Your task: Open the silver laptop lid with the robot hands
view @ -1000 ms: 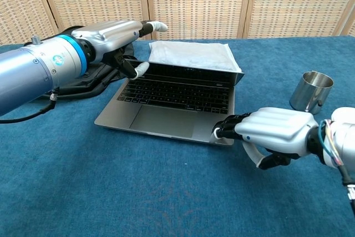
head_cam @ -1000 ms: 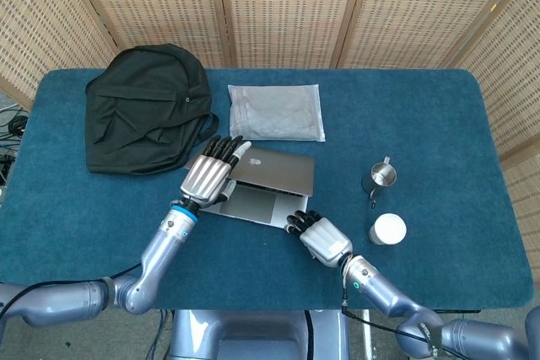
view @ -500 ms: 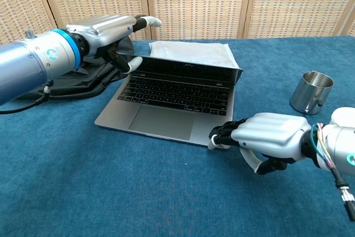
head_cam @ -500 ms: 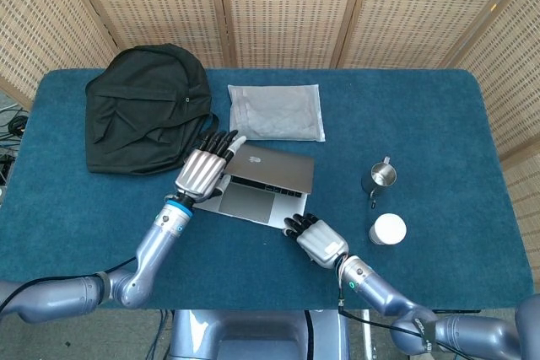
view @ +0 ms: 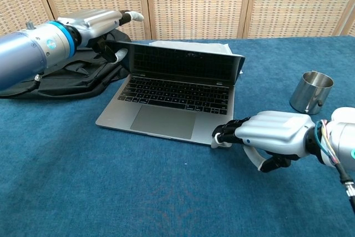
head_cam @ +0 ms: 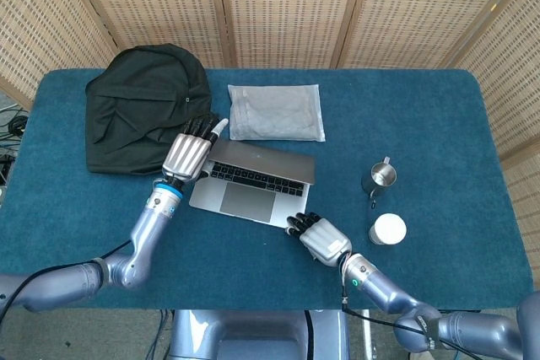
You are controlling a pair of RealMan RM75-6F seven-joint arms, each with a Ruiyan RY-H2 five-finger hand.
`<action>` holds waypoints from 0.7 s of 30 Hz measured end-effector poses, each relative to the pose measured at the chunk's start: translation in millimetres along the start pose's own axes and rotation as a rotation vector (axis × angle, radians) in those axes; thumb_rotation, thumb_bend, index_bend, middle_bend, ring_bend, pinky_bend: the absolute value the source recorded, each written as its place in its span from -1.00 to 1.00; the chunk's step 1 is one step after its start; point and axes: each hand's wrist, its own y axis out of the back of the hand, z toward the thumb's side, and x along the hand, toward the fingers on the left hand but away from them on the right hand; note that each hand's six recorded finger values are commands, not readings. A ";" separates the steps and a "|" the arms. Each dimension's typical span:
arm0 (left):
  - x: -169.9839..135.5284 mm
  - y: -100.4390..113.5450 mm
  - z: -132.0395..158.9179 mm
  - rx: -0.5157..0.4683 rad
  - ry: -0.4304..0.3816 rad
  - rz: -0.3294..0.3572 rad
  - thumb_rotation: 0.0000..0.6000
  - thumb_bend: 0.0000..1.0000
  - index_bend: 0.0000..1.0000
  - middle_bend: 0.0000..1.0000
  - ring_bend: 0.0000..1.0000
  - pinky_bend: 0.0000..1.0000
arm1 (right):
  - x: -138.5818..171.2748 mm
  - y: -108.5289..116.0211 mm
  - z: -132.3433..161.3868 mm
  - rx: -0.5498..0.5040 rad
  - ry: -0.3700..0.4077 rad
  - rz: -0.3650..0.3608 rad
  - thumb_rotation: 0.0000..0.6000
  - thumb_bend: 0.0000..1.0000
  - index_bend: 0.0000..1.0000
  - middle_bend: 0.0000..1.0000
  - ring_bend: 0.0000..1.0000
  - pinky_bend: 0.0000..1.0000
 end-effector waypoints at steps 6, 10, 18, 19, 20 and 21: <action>19.7 7.4 -6.9 -0.014 0.038 0.008 1.00 0.06 -1.00 -1.00 -1.00 -1.00 | 0.1 -0.6 0.6 -0.008 0.007 0.002 1.00 1.00 -0.76 -0.85 -0.91 -0.73; 31.3 15.6 -4.9 -0.029 0.048 0.020 1.00 0.06 -1.00 -1.00 -1.00 -1.00 | 0.5 -0.3 1.7 -0.006 0.017 0.001 1.00 1.00 -0.76 -0.85 -0.91 -0.73; 49.8 28.8 -2.5 -0.031 0.075 0.034 1.00 0.04 -1.00 -1.00 -1.00 -1.00 | 1.2 1.8 1.9 0.002 0.030 -0.003 1.00 1.00 -0.76 -0.85 -0.91 -0.73; 52.0 30.5 -2.6 -0.030 0.080 0.035 1.00 0.03 -1.00 -1.00 -1.00 -1.00 | 1.2 2.3 1.8 0.004 0.031 -0.003 1.00 1.00 -0.76 -0.85 -0.91 -0.73; 54.2 32.2 -2.6 -0.029 0.085 0.037 1.00 0.03 -1.00 -1.00 -1.00 -1.00 | 1.2 2.6 1.8 0.005 0.033 -0.004 1.00 1.00 -0.76 -0.85 -0.91 -0.73; 57.3 35.0 -2.4 -0.030 0.091 0.040 1.00 0.02 -1.00 -1.00 -1.00 -1.00 | 1.2 2.9 1.7 0.007 0.034 -0.004 1.00 1.00 -0.76 -0.85 -0.91 -0.73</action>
